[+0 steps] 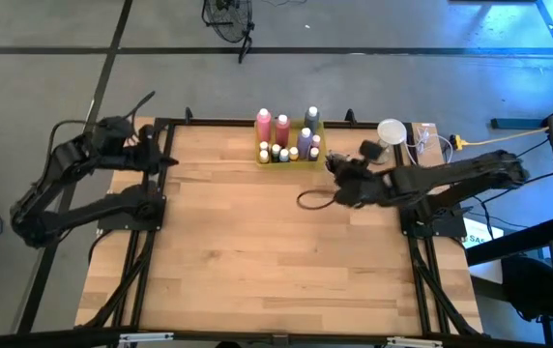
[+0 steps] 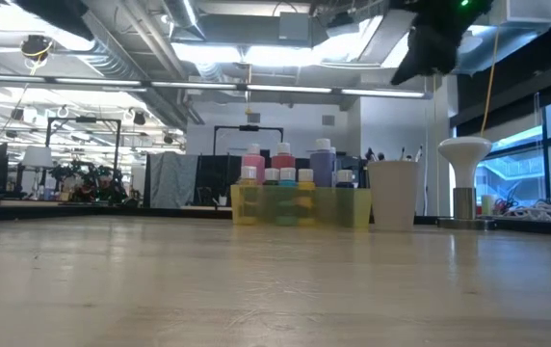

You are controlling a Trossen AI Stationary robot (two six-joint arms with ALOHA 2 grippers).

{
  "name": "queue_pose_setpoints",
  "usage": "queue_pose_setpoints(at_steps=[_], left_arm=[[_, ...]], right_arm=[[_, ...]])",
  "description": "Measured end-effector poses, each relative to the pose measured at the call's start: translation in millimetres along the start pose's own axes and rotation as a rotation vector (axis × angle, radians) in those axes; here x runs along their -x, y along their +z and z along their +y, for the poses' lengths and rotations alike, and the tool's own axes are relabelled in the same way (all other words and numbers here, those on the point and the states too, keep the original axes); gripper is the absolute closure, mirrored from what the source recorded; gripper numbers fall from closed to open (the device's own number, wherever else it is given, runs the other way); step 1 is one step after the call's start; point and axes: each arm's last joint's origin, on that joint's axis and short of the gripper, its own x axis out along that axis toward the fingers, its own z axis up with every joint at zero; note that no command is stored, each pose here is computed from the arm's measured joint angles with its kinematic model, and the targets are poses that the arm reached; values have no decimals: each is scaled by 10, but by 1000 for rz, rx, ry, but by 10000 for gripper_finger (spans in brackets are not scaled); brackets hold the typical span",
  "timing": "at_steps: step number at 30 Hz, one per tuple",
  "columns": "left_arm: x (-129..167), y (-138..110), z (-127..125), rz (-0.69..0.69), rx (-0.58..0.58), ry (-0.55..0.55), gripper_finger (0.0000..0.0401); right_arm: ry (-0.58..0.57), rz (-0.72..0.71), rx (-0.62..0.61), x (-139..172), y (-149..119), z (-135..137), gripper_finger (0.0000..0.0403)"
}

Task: Pick & Place Paint Supplies
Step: Return to Home Position

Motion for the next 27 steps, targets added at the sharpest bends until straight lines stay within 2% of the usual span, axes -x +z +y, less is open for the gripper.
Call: queue_pose_setpoints(at_steps=[3, 7, 11, 14, 17, 20, 24, 27], left_arm=[[15, -62, -52, -70, 59, -28, 399], [10, -138, -86, -199, 154, 26, 399], [-42, -208, -68, -408, 398, 163, 398], [-127, -310, -114, -553, 442, 112, 399], [-279, -440, -173, -669, 429, 6, 399], [-451, -595, -216, -756, 430, -34, 399], [-689, -723, -227, -781, 438, -79, 399], [-789, -751, -220, -781, 399, -66, 399]], right_arm=[[121, 2, -77, 74, -72, -250, 401], [310, -69, -109, 147, -212, -479, 401], [561, -266, -133, 151, -407, -525, 402], [652, -455, -188, 94, -573, -449, 402], [663, -601, -220, -43, -786, -275, 402], [616, -710, -314, -204, -968, -109, 402], [581, -837, -415, -329, -1133, 22, 402], [515, -892, -490, -362, -1175, 9, 402]])
